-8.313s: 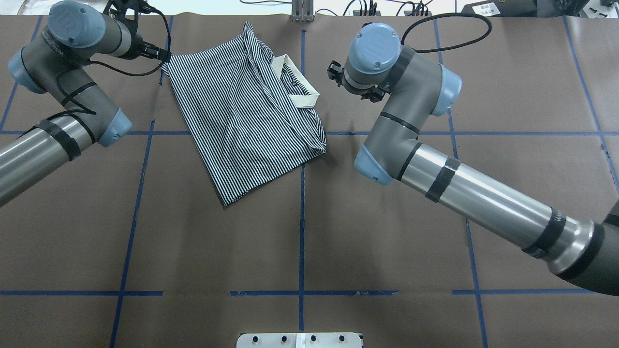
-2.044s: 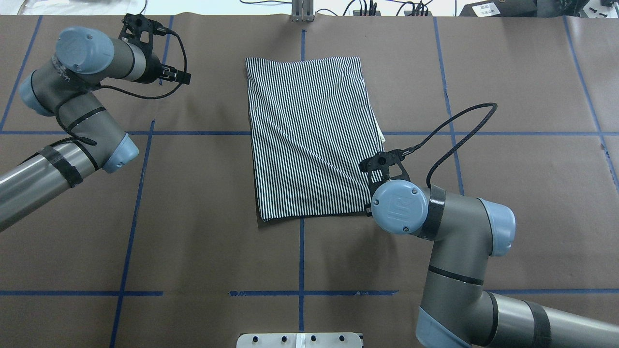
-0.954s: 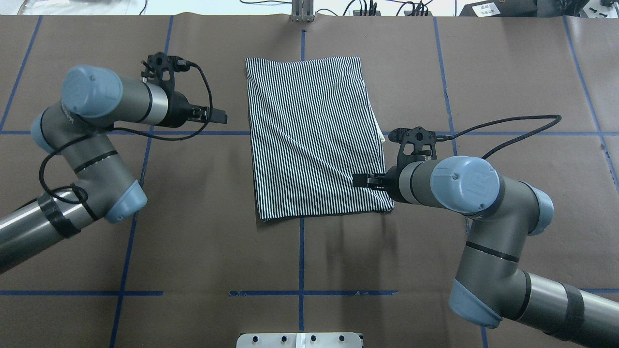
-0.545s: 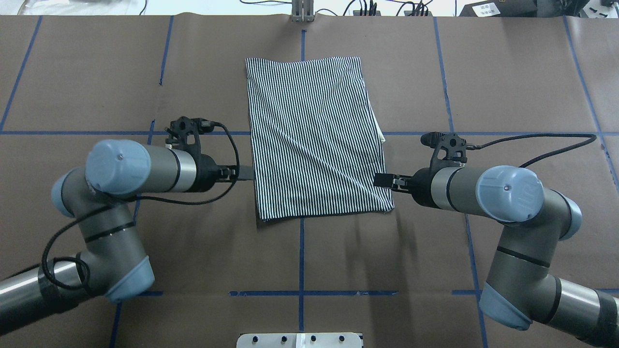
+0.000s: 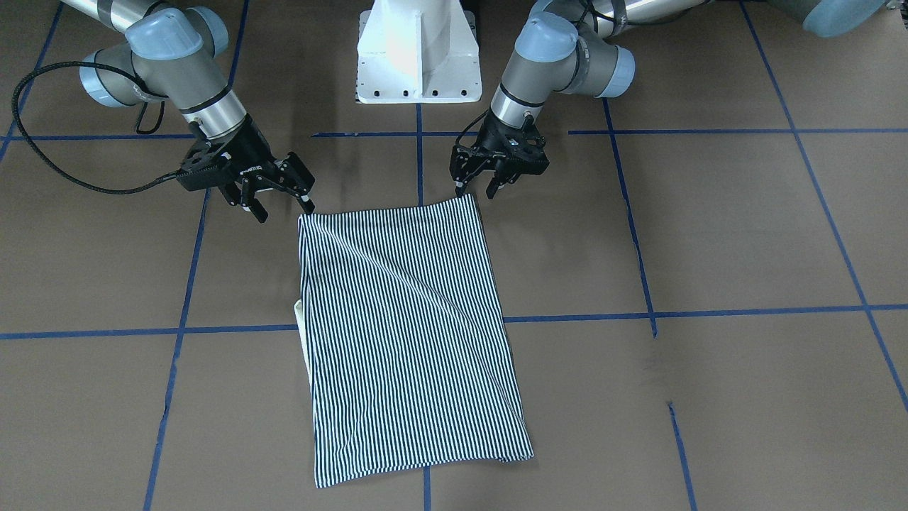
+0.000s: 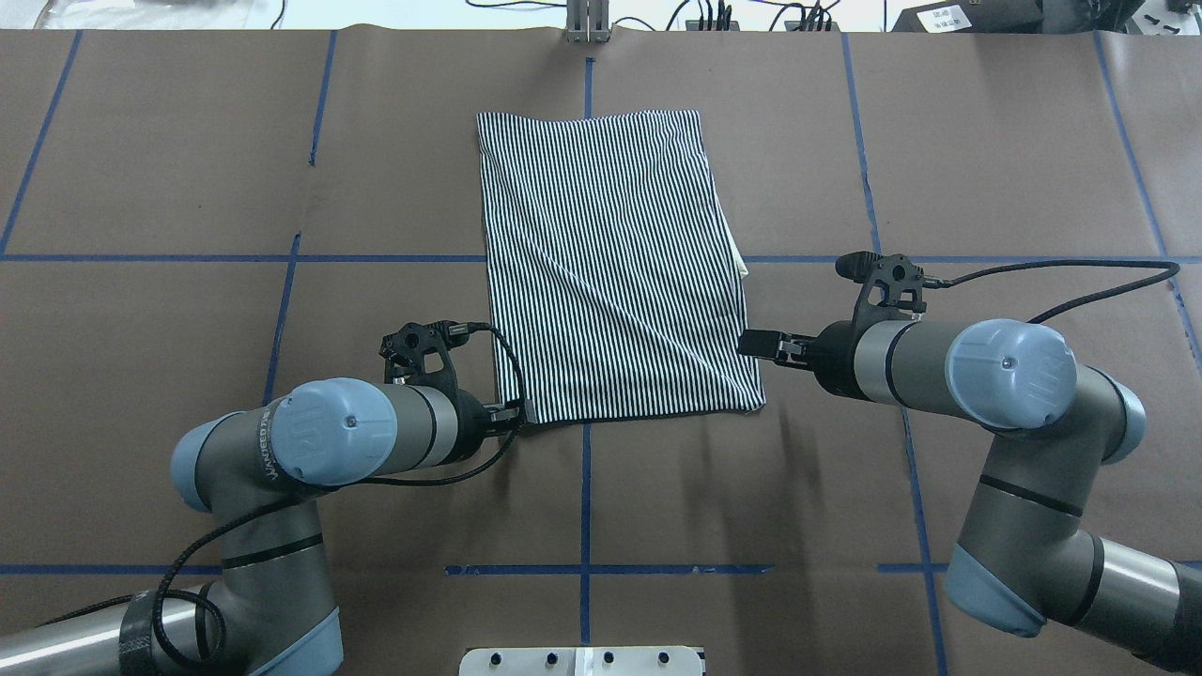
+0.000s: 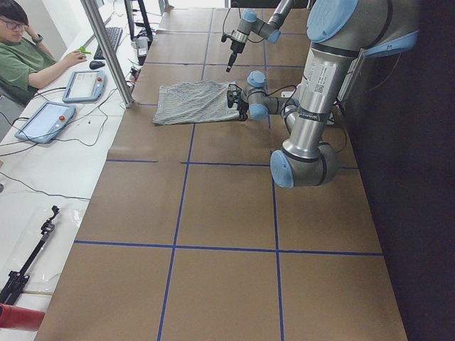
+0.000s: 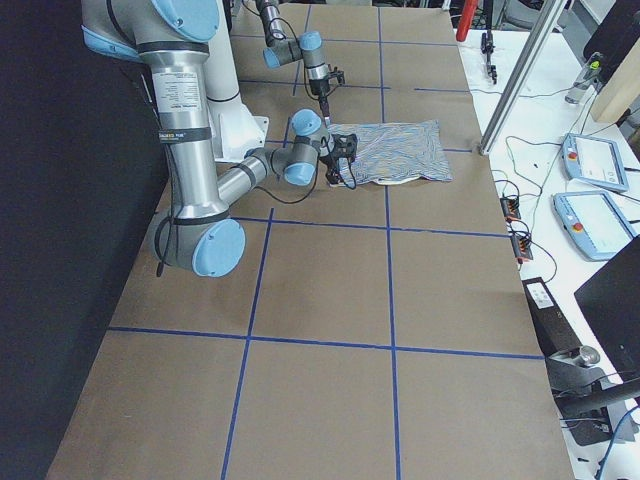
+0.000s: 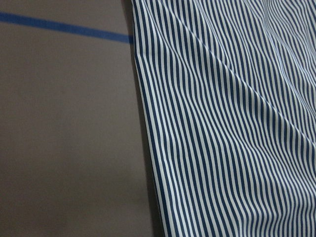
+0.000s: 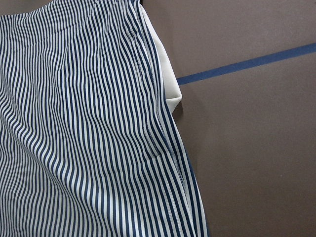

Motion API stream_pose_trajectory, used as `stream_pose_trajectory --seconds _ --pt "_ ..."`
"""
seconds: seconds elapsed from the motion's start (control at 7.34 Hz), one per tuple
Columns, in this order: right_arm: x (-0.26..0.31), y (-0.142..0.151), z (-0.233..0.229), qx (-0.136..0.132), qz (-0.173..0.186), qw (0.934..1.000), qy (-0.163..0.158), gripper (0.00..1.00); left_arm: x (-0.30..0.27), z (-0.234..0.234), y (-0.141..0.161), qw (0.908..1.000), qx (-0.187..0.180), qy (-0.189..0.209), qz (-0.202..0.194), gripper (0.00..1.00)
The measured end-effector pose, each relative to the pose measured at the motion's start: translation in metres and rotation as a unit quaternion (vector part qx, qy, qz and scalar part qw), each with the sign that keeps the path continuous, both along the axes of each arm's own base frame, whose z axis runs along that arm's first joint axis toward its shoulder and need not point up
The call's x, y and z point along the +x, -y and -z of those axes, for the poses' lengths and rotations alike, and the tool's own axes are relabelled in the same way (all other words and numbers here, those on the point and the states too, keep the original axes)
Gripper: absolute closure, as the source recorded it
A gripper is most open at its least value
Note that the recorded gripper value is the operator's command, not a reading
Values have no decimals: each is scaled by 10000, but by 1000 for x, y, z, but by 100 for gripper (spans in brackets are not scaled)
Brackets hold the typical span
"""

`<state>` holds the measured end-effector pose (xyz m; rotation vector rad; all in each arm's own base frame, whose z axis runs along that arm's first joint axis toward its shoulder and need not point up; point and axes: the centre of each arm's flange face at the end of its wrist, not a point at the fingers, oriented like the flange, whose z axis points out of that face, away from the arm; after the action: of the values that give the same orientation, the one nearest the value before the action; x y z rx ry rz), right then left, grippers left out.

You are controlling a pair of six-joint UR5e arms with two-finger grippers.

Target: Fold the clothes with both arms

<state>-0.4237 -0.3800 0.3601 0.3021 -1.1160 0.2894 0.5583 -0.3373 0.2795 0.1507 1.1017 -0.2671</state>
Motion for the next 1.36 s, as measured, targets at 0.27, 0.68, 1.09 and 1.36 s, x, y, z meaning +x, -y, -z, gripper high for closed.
stream_pose_trajectory --seconds 0.27,0.68,1.09,1.36 --pt "0 0 -2 -11 -6 10000 -11 0 8 4 0 10000 -78 -3 29 49" --pt "1 0 -3 -21 -18 10000 -32 0 15 9 2 9999 -122 -36 56 52" --pt "1 1 -4 -26 -24 10000 -45 0 18 7 3 9999 -132 -2 60 58" --pt "0 1 -4 -25 -29 10000 -49 0 19 6 3 9999 -127 3 69 58"
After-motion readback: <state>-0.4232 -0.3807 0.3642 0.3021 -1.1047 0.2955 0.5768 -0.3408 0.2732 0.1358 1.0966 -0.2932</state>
